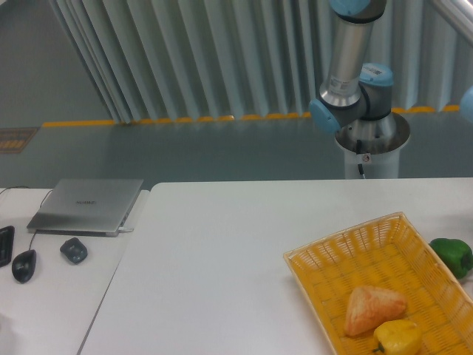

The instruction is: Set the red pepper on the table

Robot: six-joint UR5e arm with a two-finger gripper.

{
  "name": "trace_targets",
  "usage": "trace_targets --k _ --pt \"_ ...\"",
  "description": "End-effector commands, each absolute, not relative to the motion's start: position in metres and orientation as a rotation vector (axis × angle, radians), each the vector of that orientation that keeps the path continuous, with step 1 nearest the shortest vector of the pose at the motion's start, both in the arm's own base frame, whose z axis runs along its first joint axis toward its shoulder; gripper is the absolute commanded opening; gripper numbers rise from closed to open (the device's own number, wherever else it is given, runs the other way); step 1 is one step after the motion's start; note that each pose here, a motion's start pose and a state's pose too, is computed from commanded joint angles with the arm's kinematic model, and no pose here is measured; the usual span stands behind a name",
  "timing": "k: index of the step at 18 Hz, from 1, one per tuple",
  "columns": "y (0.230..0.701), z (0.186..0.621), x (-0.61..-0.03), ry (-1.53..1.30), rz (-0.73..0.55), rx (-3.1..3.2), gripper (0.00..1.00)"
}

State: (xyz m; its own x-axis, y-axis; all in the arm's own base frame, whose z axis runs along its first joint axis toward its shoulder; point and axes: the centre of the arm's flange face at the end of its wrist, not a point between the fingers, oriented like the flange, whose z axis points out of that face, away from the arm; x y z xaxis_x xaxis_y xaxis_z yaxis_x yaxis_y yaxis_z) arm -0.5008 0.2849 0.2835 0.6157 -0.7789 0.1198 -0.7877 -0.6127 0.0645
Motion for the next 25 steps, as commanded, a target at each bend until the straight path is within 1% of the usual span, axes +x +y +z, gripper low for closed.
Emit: trace_targets --k 1,3,7,9,11,14,17,18,20,23,25 --pt "0.286 0.288 -0.503 -1.330 0.105 2.720 1.00" --pt "0.291 0.307 -0.509 -1.335 0.052 2.711 1.00" --pt "0.312 0.357 -0.508 -1.442 -0.075 2.648 1.00" --pt "0.331 0.373 -0.503 -1.468 -0.114 2.631 1.00" --pt "0.346 0.385 -0.498 -1.477 -0.132 2.650 1.00" --pt "0.365 0.396 -0.489 -1.376 -0.146 2.762 1.00" --pt "0.380 0.407 -0.483 -1.390 -0.179 2.760 1.00" --pt "0.386 0.408 -0.481 -1.409 -0.181 2.768 1.00" --pt "0.407 0.398 -0.468 -1.468 -0.094 2.768 1.00" --pt "0.437 0.386 -0.452 -1.526 -0.070 2.744 1.00" --pt "0.442 0.379 -0.451 -1.513 -0.056 2.745 1.00"
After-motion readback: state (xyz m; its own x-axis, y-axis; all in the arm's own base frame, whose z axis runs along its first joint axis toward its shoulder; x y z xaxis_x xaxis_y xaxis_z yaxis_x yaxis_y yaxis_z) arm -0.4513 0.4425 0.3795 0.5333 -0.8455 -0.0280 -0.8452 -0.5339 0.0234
